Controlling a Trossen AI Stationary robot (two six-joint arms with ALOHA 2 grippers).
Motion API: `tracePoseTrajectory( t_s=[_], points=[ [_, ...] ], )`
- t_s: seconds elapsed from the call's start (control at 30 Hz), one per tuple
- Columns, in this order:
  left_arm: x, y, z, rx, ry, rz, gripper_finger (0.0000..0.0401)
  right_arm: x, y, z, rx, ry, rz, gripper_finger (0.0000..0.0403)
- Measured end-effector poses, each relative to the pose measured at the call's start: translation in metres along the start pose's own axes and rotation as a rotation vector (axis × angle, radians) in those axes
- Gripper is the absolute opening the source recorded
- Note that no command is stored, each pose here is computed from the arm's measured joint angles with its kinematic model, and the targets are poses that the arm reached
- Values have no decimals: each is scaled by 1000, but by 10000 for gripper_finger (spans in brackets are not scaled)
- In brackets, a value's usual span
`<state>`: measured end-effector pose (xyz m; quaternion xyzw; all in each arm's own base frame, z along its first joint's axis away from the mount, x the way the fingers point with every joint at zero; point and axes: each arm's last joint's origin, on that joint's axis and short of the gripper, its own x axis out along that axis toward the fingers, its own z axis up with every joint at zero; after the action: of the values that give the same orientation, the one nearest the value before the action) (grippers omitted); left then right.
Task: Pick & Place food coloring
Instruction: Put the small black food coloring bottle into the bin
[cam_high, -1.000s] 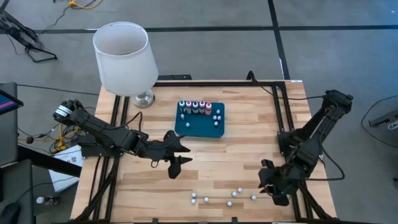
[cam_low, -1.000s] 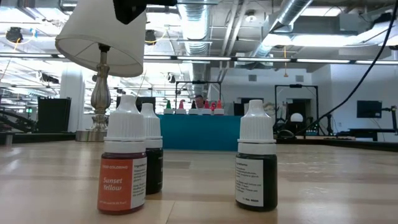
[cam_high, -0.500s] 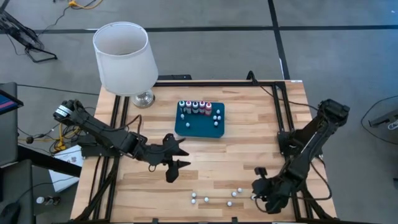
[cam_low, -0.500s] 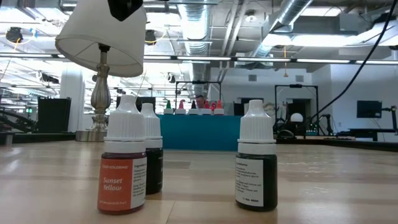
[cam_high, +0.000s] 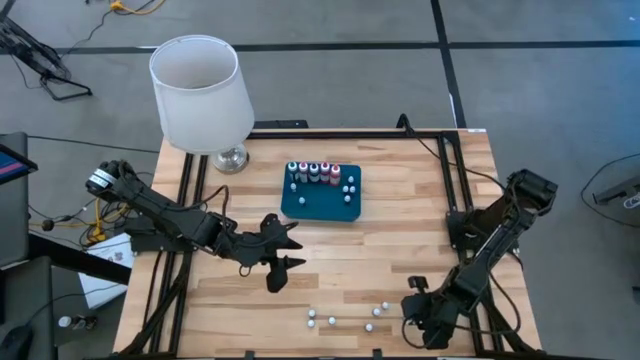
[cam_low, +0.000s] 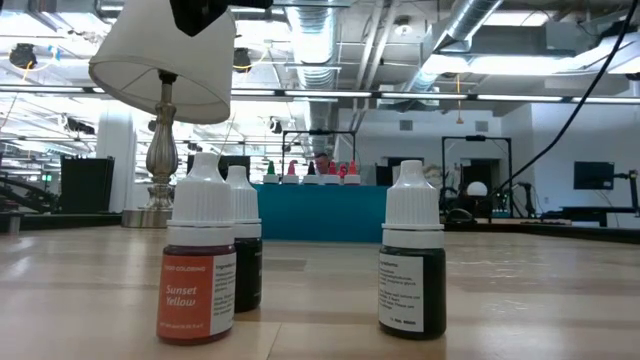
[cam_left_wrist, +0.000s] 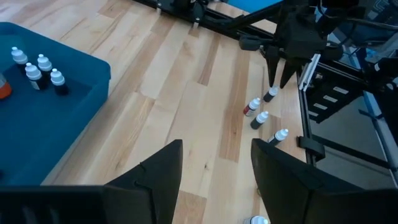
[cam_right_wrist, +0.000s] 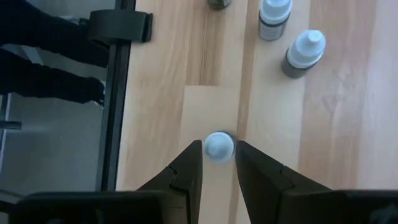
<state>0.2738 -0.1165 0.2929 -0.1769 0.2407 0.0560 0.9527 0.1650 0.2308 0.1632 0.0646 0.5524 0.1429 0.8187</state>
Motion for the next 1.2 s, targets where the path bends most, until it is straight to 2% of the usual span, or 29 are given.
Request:
tracePoseTrajectory(
  t_s=[0.33,0.53,0.9,1.2],
  points=[
    [0,0,-1,2,5,4,182,0,-2,0,10,8,-10,86],
    [0,0,-1,1,5,4,182,0,0,2,-44,-15,3,86],
    [0,0,-1,-8,6,4,182,0,-1,2,-70,-19,-9,87],
    [-1,-3,-3,-1,10,-6,182,0,-1,3,-80,-21,-11,110]
  ],
)
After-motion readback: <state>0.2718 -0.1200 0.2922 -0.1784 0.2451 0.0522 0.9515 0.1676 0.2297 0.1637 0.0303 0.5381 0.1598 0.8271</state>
